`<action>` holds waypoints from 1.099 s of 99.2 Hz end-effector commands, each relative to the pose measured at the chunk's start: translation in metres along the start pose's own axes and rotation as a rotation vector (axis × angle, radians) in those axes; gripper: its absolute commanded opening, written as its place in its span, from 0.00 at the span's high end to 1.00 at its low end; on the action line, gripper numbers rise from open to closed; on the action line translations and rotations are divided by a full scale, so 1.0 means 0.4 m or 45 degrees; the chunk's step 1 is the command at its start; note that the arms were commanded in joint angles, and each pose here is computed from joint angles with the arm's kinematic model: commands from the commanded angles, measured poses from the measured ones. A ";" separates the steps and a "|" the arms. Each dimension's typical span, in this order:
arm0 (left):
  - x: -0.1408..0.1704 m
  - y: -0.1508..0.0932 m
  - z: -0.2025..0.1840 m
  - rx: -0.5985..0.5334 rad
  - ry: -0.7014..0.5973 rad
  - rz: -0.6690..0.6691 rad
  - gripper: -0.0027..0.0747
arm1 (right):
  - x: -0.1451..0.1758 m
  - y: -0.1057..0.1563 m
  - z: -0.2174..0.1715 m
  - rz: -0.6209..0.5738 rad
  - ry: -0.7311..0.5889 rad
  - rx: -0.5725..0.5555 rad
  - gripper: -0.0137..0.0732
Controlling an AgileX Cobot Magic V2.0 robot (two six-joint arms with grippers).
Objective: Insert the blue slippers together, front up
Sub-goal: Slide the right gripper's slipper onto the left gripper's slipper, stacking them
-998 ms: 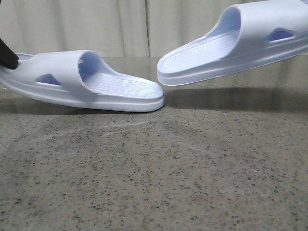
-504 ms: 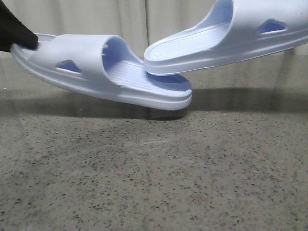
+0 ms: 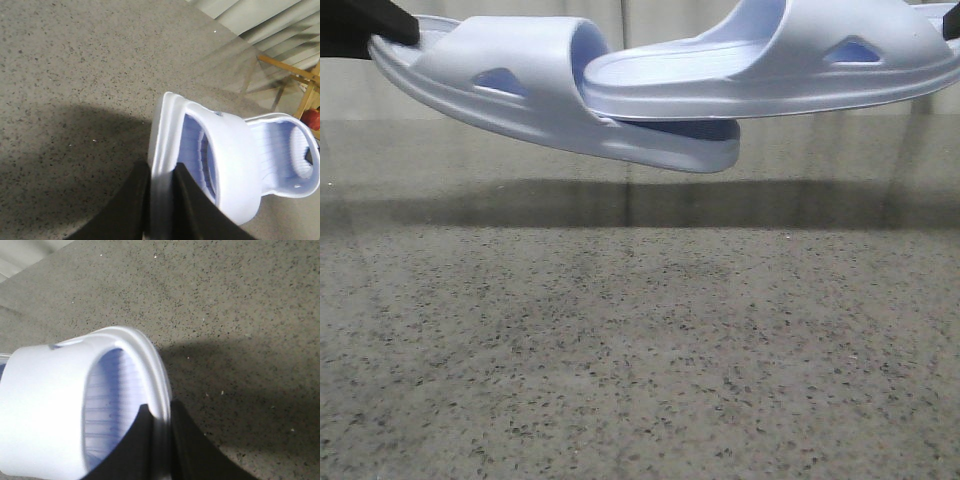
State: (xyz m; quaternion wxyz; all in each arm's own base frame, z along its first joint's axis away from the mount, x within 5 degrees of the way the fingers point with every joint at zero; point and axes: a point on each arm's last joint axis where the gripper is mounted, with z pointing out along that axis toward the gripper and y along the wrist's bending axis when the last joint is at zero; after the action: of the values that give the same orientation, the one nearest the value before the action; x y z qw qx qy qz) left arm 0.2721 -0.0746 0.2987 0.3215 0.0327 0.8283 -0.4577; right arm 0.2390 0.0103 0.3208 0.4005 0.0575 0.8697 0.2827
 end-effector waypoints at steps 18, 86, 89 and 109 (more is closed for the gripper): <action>-0.023 -0.072 -0.027 0.221 -0.067 -0.009 0.95 | -0.033 0.001 0.049 0.009 -0.031 -0.138 0.97; -0.055 -0.148 -0.051 0.475 -0.054 0.062 0.95 | 0.029 0.050 0.231 -0.070 0.135 -0.396 0.97; -0.054 -0.148 -0.051 0.471 -0.051 0.065 0.95 | 0.029 0.055 0.232 -0.075 0.128 -0.405 0.97; -0.053 -0.147 -0.051 0.465 -0.044 0.070 0.95 | 0.030 0.079 0.234 -0.079 0.107 -0.471 0.97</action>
State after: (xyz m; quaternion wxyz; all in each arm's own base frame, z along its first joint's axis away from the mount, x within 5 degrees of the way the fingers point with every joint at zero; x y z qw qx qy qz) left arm 0.2706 -0.0814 0.3356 0.3316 0.0745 0.7671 -0.5441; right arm 0.3017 0.0665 0.2536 0.3600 -0.0128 0.8605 0.3602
